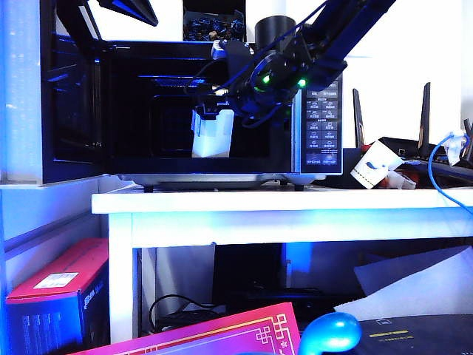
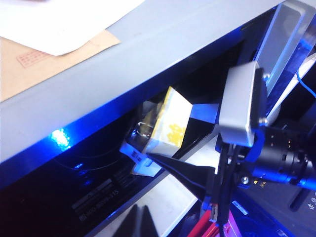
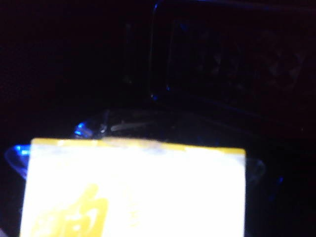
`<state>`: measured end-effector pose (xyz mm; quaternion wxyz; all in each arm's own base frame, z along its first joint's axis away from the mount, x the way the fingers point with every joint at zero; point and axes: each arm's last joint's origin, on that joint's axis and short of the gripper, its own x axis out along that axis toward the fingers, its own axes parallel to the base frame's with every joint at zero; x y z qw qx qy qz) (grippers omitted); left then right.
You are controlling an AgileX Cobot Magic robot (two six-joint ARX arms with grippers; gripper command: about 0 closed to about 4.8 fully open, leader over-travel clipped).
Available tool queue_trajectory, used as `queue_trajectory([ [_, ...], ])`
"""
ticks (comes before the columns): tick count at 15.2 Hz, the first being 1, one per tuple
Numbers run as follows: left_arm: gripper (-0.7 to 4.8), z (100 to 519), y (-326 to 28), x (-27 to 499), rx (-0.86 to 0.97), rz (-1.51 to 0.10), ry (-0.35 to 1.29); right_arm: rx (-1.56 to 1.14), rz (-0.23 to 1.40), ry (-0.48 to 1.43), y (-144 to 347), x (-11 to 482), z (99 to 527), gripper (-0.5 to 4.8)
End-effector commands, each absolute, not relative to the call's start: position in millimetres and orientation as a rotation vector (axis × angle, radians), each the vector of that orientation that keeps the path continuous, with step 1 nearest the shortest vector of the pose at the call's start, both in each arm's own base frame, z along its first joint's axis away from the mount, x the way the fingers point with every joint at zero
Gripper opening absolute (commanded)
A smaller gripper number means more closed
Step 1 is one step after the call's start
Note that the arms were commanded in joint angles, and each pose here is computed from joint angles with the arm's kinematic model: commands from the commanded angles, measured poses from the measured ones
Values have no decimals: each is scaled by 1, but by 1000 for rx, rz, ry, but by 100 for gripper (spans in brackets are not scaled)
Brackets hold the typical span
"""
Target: Open the microwave door, place the box of snacks from the top of the microwave inside, then close the microwave door.
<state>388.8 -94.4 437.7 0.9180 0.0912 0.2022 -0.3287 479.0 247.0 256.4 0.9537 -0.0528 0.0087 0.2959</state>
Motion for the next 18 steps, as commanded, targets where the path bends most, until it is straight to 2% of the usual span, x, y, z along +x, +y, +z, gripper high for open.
queue_trajectory([
  [1, -6, 442, -94, 386, 193, -678, 398, -142, 625, 249, 245, 479, 222, 409],
  [3, -6, 442, -94, 386, 193, -678, 398, -143, 646, 278, 245, 478, 220, 411],
  [5, -6, 442, -94, 386, 193, -678, 398, -140, 667, 295, 244, 477, 218, 456],
  [7, -6, 442, -94, 386, 193, -678, 398, -138, 685, 301, 244, 477, 217, 458],
  [9, -6, 442, -94, 386, 193, -678, 399, -134, 684, 301, 244, 477, 218, 427],
  [12, -6, 442, -94, 386, 193, -678, 401, -119, 701, 299, 245, 478, 217, 426],
  [14, -6, 442, -94, 386, 193, -678, 402, -78, 699, 263, 246, 479, 221, 370],
  [15, -6, 442, -94, 386, 193, -678, 402, -57, 696, 234, 246, 480, 225, 362],
  [17, -6, 441, -94, 386, 192, -678, 403, -10, 702, 194, 247, 480, 230, 374],
  [18, -6, 442, -94, 386, 193, -678, 402, -10, 699, 197, 247, 479, 233, 409],
])
